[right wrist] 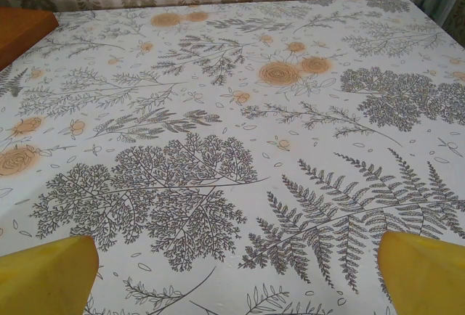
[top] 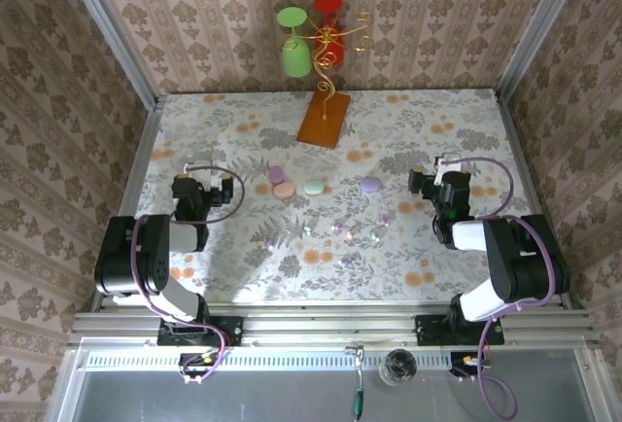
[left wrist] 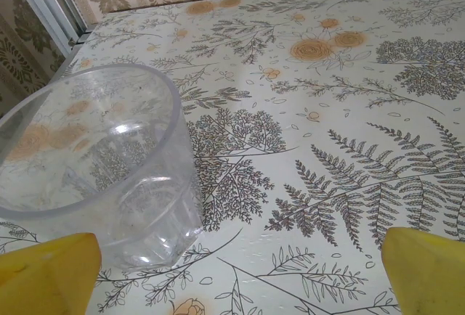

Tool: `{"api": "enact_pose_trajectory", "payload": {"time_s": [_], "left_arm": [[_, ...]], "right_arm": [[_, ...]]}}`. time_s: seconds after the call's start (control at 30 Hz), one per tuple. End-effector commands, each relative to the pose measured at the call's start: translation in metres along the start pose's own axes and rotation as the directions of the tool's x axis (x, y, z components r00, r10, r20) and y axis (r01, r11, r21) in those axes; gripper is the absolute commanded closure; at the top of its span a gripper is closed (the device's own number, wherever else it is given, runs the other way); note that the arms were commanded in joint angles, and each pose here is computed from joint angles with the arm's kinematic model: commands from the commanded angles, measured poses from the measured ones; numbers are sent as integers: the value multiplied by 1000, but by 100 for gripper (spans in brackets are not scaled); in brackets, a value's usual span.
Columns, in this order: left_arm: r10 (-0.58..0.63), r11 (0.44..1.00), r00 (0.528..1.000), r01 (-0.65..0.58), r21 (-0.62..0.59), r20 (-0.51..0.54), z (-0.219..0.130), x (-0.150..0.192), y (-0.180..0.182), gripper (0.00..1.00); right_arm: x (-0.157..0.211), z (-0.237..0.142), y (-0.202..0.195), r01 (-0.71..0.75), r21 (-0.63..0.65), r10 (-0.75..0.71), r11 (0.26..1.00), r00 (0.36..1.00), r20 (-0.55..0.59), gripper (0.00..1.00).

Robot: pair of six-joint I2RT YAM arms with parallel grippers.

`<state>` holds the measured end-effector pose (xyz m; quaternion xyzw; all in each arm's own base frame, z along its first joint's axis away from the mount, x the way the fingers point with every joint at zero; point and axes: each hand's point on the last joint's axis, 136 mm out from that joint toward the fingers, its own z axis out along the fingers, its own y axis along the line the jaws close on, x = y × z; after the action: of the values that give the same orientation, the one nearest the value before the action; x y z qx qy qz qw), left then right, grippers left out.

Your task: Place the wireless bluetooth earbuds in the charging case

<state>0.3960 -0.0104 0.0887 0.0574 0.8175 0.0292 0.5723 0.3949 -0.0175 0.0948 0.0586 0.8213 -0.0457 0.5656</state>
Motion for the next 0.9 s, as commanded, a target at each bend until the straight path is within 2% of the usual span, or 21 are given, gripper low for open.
{"api": "enact_pose_trajectory", "payload": {"time_s": [0.0, 0.7, 0.87], "left_arm": [[4, 1000, 1000, -4, 3, 18, 1, -8, 2, 0], [-15, 1000, 1000, 14, 3, 15, 2, -7, 5, 0], [-15, 1000, 1000, 15, 3, 14, 2, -7, 5, 0]], "right_arm": [[-5, 0, -3, -13, 20, 12, 1000, 999, 31, 0], [-4, 0, -3, -13, 21, 12, 1000, 999, 30, 0], [-4, 2, 7, 11, -32, -11, 999, 1000, 16, 0]]}}
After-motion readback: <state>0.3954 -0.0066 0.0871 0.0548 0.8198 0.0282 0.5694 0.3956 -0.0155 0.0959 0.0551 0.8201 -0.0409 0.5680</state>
